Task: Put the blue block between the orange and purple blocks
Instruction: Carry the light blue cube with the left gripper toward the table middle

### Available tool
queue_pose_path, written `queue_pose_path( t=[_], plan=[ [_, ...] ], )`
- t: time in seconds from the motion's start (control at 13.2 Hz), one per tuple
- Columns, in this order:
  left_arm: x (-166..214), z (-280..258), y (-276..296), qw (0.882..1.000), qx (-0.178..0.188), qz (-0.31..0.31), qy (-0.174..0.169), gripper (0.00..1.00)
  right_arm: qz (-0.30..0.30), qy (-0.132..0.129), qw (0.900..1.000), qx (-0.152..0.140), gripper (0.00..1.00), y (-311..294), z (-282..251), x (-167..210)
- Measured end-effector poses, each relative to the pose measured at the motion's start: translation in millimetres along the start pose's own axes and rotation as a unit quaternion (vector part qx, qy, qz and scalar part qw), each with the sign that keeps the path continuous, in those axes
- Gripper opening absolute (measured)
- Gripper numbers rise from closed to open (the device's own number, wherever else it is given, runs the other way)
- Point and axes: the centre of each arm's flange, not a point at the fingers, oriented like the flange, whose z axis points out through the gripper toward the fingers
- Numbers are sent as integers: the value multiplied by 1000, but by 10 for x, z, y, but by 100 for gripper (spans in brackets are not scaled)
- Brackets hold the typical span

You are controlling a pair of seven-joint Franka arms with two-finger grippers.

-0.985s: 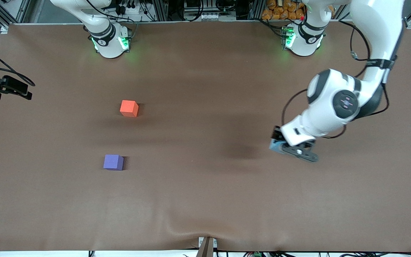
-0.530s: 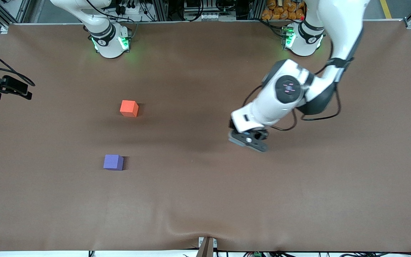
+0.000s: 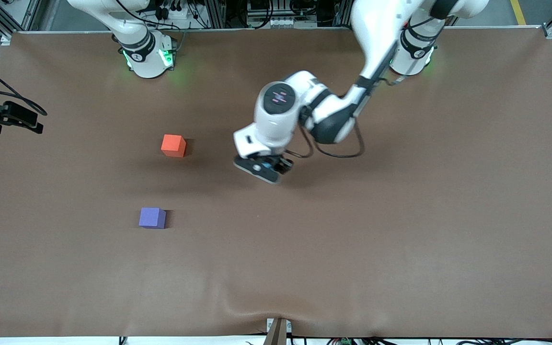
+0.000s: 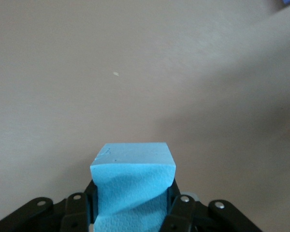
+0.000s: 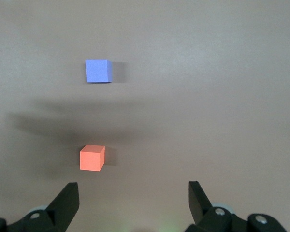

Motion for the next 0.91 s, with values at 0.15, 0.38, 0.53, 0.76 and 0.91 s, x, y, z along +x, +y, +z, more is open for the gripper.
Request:
queue_pose_path(
  t=[0.15, 0.38, 0.53, 0.76, 0.91],
  plan=[
    [-27, 190, 288, 1000, -3, -15, 0, 54, 0, 0, 1000, 0, 100, 0, 0, 0],
    [28, 484, 368, 999, -11, -35, 13, 54, 0, 1, 1000, 0, 100, -5, -3, 2],
    [77, 715, 302, 997, -16, -66, 25, 54, -1, 2, 1000, 0, 100, -7, -4, 3],
    [75, 997, 260, 990, -20, -139, 26, 54, -1, 2, 1000, 0, 100, -10, -5, 4],
    [69, 1065, 252, 982, -21, -189, 24, 54, -2, 2, 1000, 1, 100, -20, -5, 5]
  ],
)
